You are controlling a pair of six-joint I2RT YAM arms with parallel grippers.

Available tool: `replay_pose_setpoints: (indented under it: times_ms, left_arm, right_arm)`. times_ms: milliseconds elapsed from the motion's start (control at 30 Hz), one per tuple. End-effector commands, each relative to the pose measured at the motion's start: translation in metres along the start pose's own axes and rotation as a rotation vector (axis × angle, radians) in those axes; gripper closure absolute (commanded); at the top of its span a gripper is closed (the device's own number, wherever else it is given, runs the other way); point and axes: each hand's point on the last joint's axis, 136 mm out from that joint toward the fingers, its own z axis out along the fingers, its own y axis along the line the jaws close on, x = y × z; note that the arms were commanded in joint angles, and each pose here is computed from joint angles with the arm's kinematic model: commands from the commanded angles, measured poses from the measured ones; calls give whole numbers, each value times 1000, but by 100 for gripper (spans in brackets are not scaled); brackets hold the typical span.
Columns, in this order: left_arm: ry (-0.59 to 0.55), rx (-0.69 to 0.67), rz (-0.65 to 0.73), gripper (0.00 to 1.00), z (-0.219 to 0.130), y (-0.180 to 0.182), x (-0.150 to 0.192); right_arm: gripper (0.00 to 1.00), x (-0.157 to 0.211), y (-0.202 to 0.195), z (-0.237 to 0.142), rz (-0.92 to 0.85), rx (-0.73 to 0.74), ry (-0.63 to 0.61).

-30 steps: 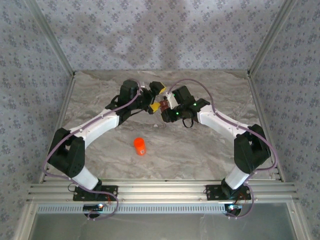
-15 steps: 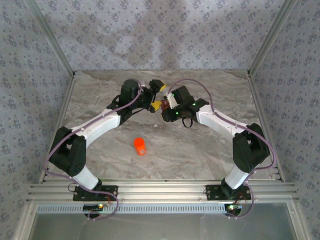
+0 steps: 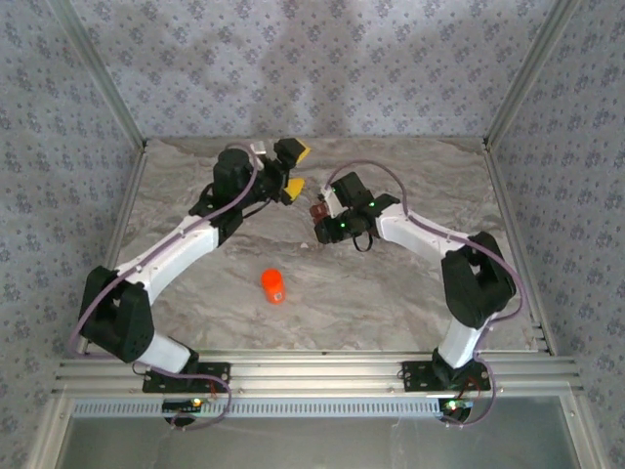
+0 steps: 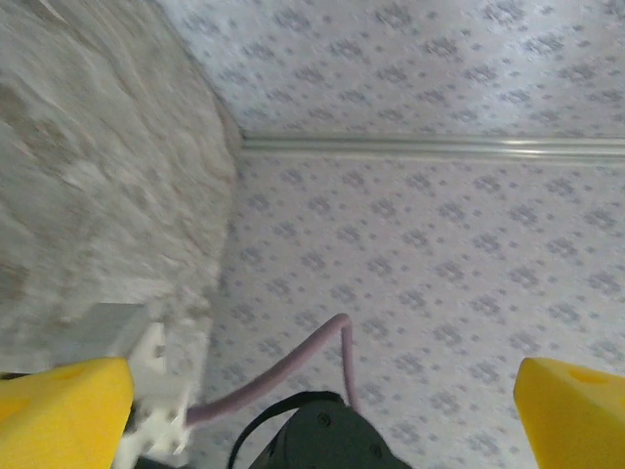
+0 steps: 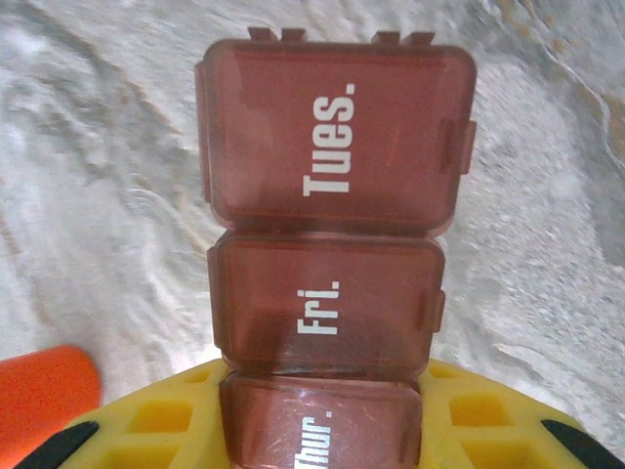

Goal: Sort the pills into containers

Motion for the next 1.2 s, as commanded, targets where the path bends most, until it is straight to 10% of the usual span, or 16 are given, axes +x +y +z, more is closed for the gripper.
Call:
replay_pose_setpoints:
  times_ms: [0, 300, 500, 1167]
  left_arm:
    - [-75, -170, 116, 0, -23, 33, -25]
    - [-137, -295, 153, 1, -49, 70, -52]
    - [-144, -307, 160, 0, -51, 74, -54]
    - [-180, -313, 176, 0, -55, 70, -71]
  right_arm:
    - [80, 27, -48, 24, 185, 120, 137]
    - [71, 59, -93, 50, 424, 219, 203]
    - [32, 58, -85, 52, 445, 200, 192]
    - [26, -33, 50, 22, 283, -241, 99]
